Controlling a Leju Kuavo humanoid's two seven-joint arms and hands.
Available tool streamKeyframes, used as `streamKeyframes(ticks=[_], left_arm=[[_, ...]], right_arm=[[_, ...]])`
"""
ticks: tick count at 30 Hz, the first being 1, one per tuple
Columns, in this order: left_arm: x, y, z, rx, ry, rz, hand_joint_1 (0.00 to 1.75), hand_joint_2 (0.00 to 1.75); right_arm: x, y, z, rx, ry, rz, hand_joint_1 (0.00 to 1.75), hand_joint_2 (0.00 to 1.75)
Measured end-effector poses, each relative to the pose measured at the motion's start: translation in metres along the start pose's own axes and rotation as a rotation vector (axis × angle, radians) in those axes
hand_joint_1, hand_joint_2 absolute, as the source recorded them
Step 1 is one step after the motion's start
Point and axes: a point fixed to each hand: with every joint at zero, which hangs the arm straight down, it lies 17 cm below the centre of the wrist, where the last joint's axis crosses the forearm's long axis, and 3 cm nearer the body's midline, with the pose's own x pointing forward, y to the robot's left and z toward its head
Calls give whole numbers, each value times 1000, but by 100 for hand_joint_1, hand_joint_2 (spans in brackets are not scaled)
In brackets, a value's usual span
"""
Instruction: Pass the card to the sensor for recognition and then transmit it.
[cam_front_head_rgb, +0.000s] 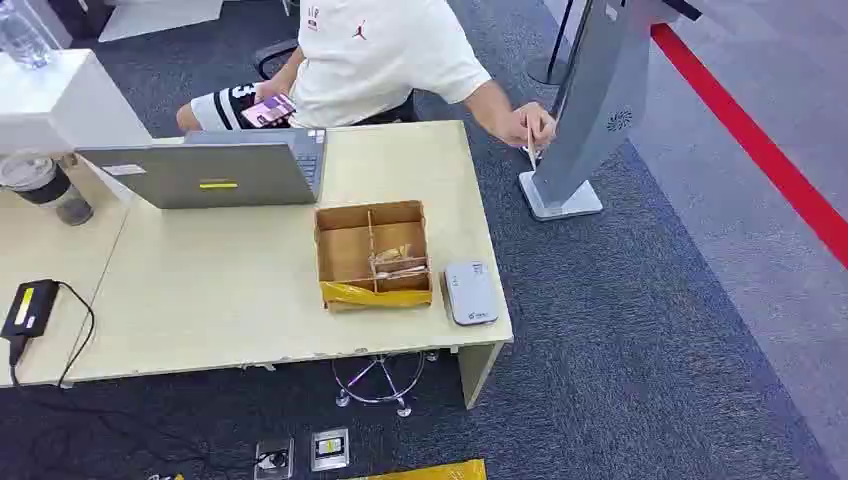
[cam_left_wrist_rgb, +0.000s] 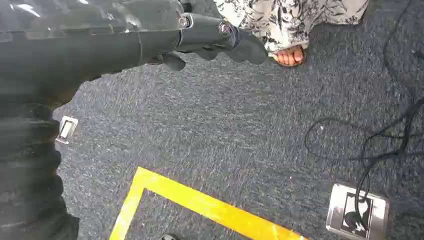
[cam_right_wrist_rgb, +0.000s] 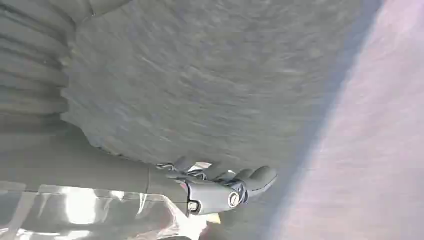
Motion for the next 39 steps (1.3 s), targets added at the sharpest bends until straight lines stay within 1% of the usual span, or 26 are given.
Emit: streamKeyframes(ticks=[1,3,6,8,9,11,13,15,18,22,25,28,30,32,35,39], left_arm=[[0,0,0,1,1,3,0,175],[-2,1,0,6,1,8,0,175],[-4,1,1,12,2,11,0,175],[-7,1,2,11,1,12,0,175],[-7,1,2,12,0,11,0,175],[-8,1,2,11,0,7,0,175],[-7,-1,3,7,-4,-2,0,175],[-6,-4,4,0,-8,-8,0,175],[-2,-8,4,-9,-19,-20,0,175],[2,-12,6,-18,-26,-22,0,175],[2,-14,6,-26,-29,-26,0,175],[8,-17,6,-39,-38,-26,0,175],[15,-20,7,-46,-46,-21,0,175],[14,-21,7,-48,-46,-21,0,175],[14,-21,7,-48,-46,-23,0,175],[14,-21,7,-48,-46,-23,0,175]], right_arm=[[24,7,-3,31,-72,52,0,175],[94,19,-4,52,-231,97,0,175],[207,21,21,34,-496,55,0,175],[269,15,51,6,-649,35,0,175],[299,8,71,-12,-733,18,0,175],[345,-3,110,-43,-882,-7,0,175],[385,-11,154,-82,-1047,-3,0,175],[409,-16,193,-111,-1158,-2,0,175],[438,-17,254,-151,-1310,11,0,175],[462,-17,314,-154,-1421,-35,0,175],[470,-12,350,-101,-1507,-64,0,175],[481,20,398,20,-1614,-12,0,175],[479,35,430,81,-1670,-15,0,175],[477,41,447,121,-1699,-27,0,175],[474,47,465,160,-1735,-36,0,175],[467,52,481,201,-1770,-38,0,175]])
